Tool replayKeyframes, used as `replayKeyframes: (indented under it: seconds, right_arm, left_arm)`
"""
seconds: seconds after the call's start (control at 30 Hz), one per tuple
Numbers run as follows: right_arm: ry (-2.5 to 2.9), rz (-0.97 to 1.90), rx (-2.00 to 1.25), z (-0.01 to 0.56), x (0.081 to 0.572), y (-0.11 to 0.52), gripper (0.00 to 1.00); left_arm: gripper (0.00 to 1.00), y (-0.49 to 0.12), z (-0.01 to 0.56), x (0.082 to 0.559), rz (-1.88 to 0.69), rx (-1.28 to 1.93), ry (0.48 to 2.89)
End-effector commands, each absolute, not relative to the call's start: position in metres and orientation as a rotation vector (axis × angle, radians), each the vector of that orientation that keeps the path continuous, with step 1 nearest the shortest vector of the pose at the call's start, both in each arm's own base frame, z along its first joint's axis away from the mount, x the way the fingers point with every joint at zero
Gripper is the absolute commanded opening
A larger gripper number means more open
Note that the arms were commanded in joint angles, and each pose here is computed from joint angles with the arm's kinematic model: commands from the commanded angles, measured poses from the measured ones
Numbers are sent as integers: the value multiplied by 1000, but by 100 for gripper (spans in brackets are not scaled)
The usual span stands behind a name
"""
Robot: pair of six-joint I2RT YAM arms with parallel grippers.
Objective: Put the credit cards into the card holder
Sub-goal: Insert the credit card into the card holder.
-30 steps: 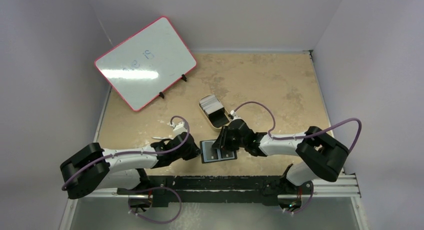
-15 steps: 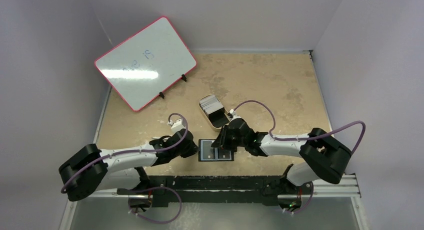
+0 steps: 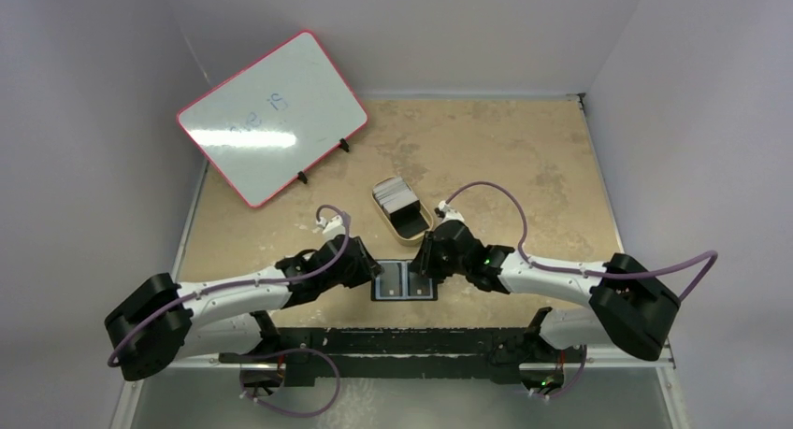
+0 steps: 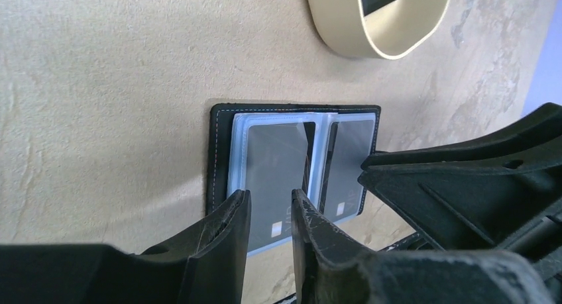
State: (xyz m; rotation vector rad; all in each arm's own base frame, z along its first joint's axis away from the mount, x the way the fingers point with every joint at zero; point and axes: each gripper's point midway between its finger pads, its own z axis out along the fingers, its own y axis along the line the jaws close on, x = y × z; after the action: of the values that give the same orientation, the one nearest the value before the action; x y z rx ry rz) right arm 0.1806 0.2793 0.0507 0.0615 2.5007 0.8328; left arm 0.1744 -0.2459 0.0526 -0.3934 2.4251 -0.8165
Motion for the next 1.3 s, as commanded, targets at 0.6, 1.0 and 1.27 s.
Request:
replayKeyframes:
  seconds: [0.6, 1.0, 1.27]
  right_arm:
    - [2506, 752, 61, 23, 185, 272, 21]
    - [2510, 751, 58, 24, 185, 273, 18]
    - [2465, 807, 39, 47, 188, 279, 16]
  left_arm:
    - [34, -278, 53, 184, -947, -345, 2397]
    - [34, -273, 41, 184, -869, -355, 2444]
    - [34, -280, 81, 185, -950, -354, 2375]
